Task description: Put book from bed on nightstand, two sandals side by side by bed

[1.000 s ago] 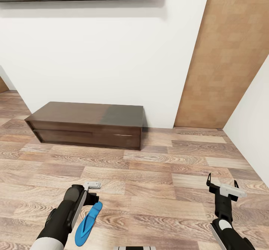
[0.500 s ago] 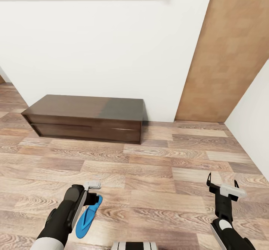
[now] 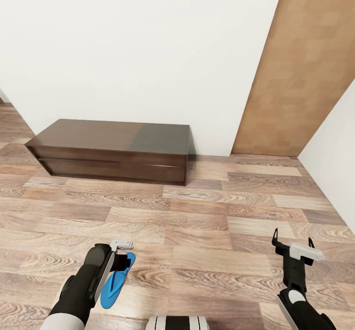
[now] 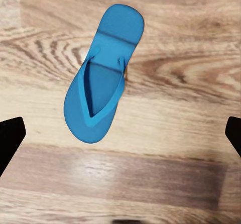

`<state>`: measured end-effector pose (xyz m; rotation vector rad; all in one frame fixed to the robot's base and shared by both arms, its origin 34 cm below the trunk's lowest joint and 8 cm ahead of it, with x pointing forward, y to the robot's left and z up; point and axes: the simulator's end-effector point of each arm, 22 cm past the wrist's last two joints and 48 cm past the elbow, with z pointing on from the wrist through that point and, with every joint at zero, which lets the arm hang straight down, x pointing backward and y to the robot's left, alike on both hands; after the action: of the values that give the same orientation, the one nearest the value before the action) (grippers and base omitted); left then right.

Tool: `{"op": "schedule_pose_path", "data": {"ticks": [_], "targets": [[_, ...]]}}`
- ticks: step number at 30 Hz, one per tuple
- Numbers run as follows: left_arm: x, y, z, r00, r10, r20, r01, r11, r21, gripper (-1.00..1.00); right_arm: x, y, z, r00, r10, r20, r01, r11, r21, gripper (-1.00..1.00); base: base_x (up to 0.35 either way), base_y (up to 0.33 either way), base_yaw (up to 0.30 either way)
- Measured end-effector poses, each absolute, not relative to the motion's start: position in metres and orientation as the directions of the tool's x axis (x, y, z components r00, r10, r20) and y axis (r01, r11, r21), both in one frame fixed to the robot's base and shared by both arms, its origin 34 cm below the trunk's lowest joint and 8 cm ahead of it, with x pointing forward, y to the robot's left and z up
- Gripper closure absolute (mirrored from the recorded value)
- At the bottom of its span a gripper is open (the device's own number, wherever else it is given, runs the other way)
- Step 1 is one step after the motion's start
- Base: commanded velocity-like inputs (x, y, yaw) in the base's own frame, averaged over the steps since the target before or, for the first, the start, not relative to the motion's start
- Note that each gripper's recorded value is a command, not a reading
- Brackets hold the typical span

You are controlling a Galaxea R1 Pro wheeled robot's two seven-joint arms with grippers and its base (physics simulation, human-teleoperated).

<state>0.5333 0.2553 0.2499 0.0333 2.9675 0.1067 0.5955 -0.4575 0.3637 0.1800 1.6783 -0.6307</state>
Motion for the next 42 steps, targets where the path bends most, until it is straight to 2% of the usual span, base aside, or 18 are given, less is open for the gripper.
{"op": "schedule_pose_path", "data": {"ticks": [30, 42], "targets": [[0.533, 0.255, 0.250, -0.985, 0.029, -0.169, 0.017, 0.997, 0.072, -1.00, 0.577, -0.456, 0.336, -0.289, -0.217, -0.932, 0.438, 0.836, -0.330, -1.00, 0.000, 0.000, 0.000], [0.520, 0.254, 0.226, -0.993, 0.029, -0.118, 0.020, 0.997, 0.071, -1.00, 0.568, -0.456, 0.310, -0.336, -0.215, -0.917, 0.424, 0.835, -0.350, -1.00, 0.000, 0.000, 0.000]]}}
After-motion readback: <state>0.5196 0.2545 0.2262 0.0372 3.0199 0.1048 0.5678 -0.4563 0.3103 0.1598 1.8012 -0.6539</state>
